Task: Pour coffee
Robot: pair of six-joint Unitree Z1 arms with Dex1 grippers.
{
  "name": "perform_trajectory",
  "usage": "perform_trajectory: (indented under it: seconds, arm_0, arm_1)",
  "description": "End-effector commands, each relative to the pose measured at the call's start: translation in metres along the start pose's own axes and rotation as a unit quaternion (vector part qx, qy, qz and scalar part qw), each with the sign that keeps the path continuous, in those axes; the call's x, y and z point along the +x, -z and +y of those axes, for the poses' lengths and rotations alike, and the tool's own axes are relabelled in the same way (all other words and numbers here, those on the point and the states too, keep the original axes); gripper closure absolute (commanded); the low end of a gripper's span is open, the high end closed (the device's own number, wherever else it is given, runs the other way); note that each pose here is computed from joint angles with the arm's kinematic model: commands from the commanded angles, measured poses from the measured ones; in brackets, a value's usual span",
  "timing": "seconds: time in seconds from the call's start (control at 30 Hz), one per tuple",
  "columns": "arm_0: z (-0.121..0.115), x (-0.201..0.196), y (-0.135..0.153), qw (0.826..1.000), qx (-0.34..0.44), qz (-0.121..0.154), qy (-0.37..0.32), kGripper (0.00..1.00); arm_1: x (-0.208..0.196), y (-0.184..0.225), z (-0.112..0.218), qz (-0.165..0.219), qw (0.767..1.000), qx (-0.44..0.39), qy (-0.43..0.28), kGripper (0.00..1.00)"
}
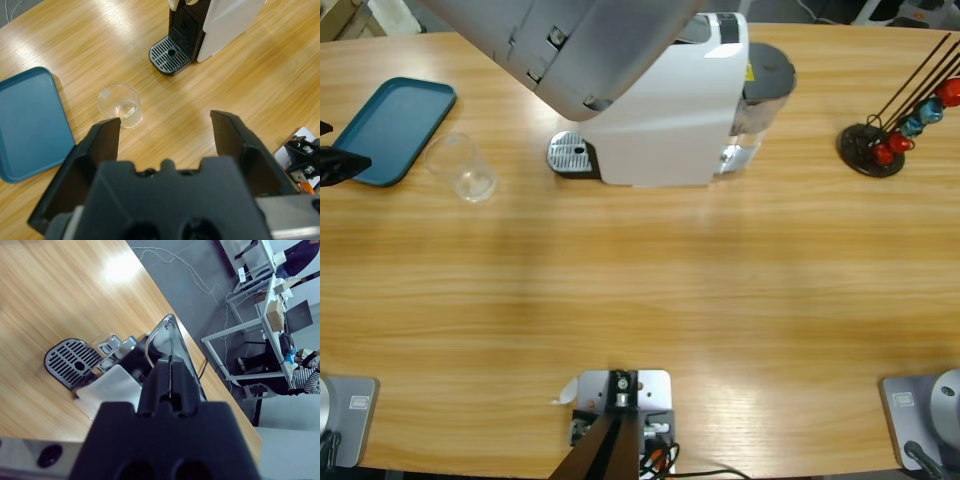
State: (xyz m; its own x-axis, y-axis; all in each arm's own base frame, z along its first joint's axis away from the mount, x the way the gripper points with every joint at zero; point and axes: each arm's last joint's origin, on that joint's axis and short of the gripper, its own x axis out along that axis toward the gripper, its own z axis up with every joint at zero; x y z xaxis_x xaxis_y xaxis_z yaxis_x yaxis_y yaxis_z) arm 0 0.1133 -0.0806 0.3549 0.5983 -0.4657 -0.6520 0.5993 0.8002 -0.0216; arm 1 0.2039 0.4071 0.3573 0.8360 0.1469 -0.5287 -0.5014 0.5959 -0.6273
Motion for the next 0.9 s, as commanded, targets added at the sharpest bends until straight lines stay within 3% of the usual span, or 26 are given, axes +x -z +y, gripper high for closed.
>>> perform_trajectory:
  seconds: [0.03, 0.9]
  arm_0:
    - [-0.001, 0.015, 0.005, 1.000, 0.003, 0.029, 0.008, 0.230]
    - [-0.001, 0.014, 0.006, 1.000, 0.003, 0.029, 0.008, 0.230]
  arm_1:
    - [0.064, 0.025, 0.050, 0.070, 0.996, -0.051, -0.020, 1.000]
    - [0.085, 0.051, 0.078, 0.104, 0.992, -0.048, -0.046, 1.000]
